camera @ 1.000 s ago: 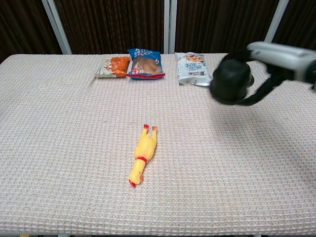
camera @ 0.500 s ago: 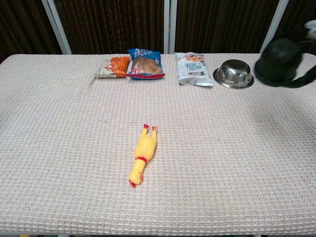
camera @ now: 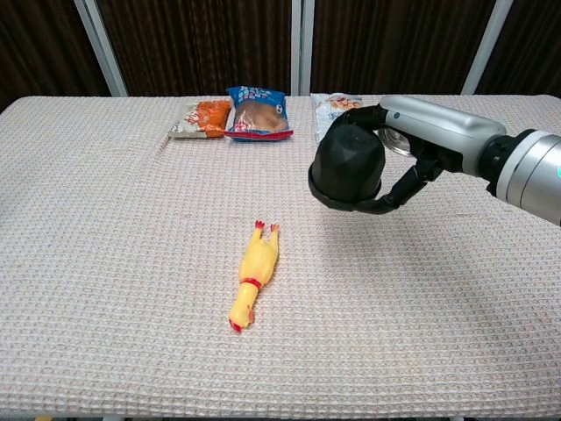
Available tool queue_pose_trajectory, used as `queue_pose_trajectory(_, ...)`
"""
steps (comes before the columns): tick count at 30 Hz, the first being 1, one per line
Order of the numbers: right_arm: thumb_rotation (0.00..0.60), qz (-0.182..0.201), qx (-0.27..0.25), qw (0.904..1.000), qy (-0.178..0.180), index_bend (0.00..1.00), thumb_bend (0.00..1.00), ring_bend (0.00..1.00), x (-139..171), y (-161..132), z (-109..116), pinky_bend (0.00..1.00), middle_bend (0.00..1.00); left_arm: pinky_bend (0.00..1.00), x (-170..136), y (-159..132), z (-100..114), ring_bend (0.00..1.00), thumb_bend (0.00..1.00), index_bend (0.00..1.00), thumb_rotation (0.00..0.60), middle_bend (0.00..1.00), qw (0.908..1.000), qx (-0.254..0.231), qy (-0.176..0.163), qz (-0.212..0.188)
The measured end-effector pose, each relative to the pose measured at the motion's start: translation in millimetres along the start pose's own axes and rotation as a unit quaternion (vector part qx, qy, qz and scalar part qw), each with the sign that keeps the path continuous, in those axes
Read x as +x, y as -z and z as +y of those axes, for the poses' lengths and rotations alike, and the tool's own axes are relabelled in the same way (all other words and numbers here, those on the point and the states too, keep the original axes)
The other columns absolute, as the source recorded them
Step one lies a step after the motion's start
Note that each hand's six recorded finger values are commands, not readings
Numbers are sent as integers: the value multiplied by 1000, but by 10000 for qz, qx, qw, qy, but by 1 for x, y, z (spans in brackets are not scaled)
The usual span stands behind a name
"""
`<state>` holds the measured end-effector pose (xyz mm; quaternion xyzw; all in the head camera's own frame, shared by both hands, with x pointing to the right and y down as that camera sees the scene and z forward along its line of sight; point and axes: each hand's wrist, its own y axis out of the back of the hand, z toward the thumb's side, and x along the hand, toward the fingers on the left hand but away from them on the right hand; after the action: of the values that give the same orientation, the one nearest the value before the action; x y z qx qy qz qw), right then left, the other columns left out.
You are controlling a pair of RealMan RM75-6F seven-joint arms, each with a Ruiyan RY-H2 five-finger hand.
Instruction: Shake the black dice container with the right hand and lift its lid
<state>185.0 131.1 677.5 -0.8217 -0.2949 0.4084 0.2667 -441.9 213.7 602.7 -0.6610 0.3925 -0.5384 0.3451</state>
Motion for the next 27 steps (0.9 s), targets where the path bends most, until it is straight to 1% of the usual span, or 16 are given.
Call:
queue_pose_trajectory(1, 600, -83, -9, 10000, 55, 397, 209, 125, 2, 6, 3, 0, 486, 163, 1, -2, -1, 27, 86, 131, 600, 110, 10000, -13, 11, -25)
queue_pose_trajectory(3, 600, -390, 70, 9990, 212, 396, 212, 125, 12, 31, 18, 0, 486, 163, 1, -4, -4, 27, 86, 131, 600, 110, 10000, -18, 26, -47)
queue_pose_trajectory(4, 600, -548, 142, 9980, 283, 396, 212, 124, 19, 45, 28, 0, 486, 163, 1, -5, -5, 27, 86, 131, 600, 110, 10000, -27, 34, -50)
queue_pose_trajectory(5, 600, -742, 265, 9962, 368, 396, 213, 124, 28, 64, 43, 0, 486, 163, 1, -5, -6, 28, 86, 131, 600, 110, 10000, -35, 39, -50)
queue_pose_trajectory(6, 600, -859, 383, 9947, 419, 396, 213, 124, 34, 76, 55, 0, 486, 163, 1, -6, -7, 28, 86, 131, 600, 110, 10000, -35, 43, -50)
queue_pose_trajectory(8, 600, -1024, 686, 9912, 483, 396, 213, 124, 45, 95, 80, 0, 486, 162, 0, -6, -7, 28, 86, 131, 600, 110, 10000, -11, 44, -52)
queue_pose_trajectory(10, 600, -1040, 867, 9897, 463, 396, 213, 125, 48, 100, 90, 0, 486, 163, -1, -3, -6, 27, 86, 131, 600, 110, 10000, 1, 27, -7)
queue_pose_trajectory(11, 600, -987, 930, 9899, 413, 396, 213, 126, 46, 98, 90, 0, 486, 163, -2, -2, -5, 28, 86, 131, 600, 110, 10000, 3, 21, 11)
queue_pose_trajectory(13, 600, -828, 934, 9917, 302, 397, 211, 127, 37, 87, 81, 0, 486, 163, -3, 1, -2, 28, 86, 130, 600, 110, 10000, 17, -4, 73)
queue_pose_trajectory(15, 600, -561, 779, 9953, 148, 397, 210, 127, 23, 66, 57, 0, 486, 163, -4, 4, -1, 28, 86, 131, 600, 110, 9999, 23, -15, 108)
queue_pose_trajectory(17, 600, -318, 492, 9983, 37, 397, 210, 127, 12, 41, 30, 0, 486, 163, -3, 5, -2, 28, 85, 131, 600, 110, 9999, 18, 7, 112)
queue_pose_trajectory(20, 600, -164, 110, 9998, 13, 397, 210, 126, 7, 19, 6, 0, 486, 163, -1, 2, -6, 28, 85, 131, 600, 110, 10000, 12, 75, 56)
queue_pose_trajectory(22, 600, -227, 12, 9997, 81, 397, 210, 125, 10, 20, 5, 0, 486, 163, 0, -2, -9, 28, 85, 131, 600, 110, 10000, -1, 97, -5)
queue_pose_trajectory(24, 600, -450, 35, 9987, 219, 396, 210, 125, 20, 39, 17, 0, 485, 163, 1, -5, -10, 28, 86, 131, 600, 110, 9999, -3, 97, -49)
queue_pose_trajectory(25, 600, -590, 90, 9978, 293, 396, 209, 125, 27, 52, 26, 0, 485, 162, 1, -7, -11, 28, 85, 131, 600, 110, 9999, 1, 99, -65)
queue_pose_trajectory(27, 600, -952, 285, 9940, 463, 396, 209, 125, 47, 85, 54, 0, 485, 163, 2, -9, -12, 28, 86, 131, 600, 110, 9999, -2, 104, -83)
